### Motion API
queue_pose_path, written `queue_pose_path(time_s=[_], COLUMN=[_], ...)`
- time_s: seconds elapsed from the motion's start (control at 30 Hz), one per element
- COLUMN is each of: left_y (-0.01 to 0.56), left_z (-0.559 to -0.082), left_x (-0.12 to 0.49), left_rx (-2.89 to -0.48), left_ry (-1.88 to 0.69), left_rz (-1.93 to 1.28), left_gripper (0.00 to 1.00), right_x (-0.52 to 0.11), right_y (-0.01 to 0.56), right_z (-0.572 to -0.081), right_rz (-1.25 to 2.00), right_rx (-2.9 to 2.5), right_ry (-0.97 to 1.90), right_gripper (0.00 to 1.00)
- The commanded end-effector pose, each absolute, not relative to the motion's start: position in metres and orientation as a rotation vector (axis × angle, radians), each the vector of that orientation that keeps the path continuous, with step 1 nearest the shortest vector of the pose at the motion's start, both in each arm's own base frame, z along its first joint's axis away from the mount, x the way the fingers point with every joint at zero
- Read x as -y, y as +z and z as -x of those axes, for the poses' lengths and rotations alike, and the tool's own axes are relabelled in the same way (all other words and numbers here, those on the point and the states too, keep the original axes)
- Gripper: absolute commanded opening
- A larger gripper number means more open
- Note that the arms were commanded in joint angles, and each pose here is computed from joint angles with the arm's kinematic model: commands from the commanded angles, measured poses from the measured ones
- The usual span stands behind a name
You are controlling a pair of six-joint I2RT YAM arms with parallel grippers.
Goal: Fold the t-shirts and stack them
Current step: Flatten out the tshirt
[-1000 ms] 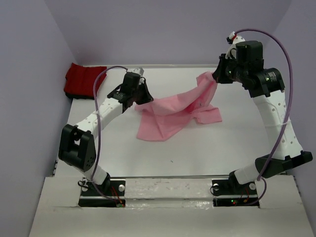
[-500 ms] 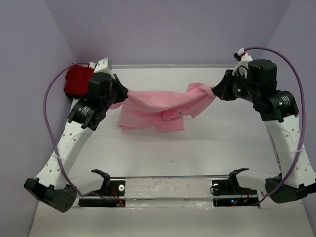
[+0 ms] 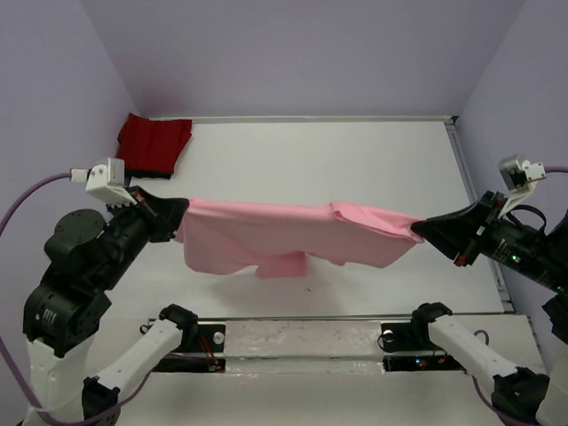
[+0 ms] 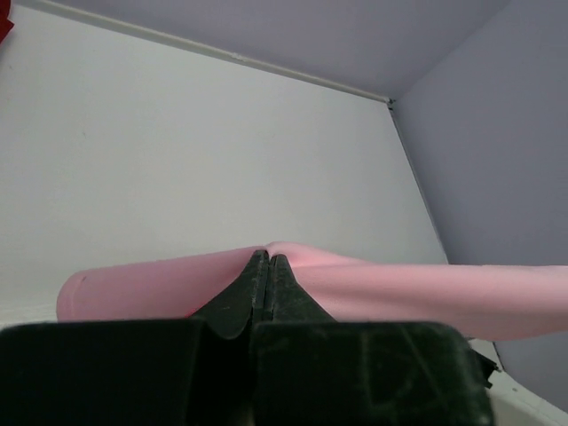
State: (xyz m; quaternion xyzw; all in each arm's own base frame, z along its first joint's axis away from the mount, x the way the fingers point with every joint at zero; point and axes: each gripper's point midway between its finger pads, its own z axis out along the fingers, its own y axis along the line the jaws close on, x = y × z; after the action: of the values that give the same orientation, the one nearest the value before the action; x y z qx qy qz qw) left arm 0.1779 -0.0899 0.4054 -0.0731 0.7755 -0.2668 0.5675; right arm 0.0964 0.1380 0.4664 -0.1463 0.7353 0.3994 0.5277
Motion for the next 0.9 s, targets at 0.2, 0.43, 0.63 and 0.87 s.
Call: queue_pose_path(time_s=[0.2, 0.43, 0.63, 0.87], left_y=[0.41, 0.355, 0.291, 0.263], left_z=[-0.119, -0.168, -0.231, -0.312], left_x=[0.089, 0.101, 0.126, 0.158], left_rx=[-1.849, -1.938, -2.026, -2.11], left_ry=[-0.71, -0.683, -0.71, -0.593], left_rz=[0.027, 0.053, 0.108, 0.18], left_gripper=[0.0, 0.0, 0.0, 0.0], right_x=[-0.133, -0.136, -0.138, -0.149], right_y=[0.488, 0.45, 0.362, 0.279], right_z=[-0.008, -0.058, -0.162, -0.275], right_rz=[0.455, 0.378, 0.213, 0.092], right_rx=[-1.704, -1.819, -2.042, -2.196], right_ry=[1.092, 1.017, 0.837, 0.678], right_gripper=[0.0, 0.0, 0.0, 0.0])
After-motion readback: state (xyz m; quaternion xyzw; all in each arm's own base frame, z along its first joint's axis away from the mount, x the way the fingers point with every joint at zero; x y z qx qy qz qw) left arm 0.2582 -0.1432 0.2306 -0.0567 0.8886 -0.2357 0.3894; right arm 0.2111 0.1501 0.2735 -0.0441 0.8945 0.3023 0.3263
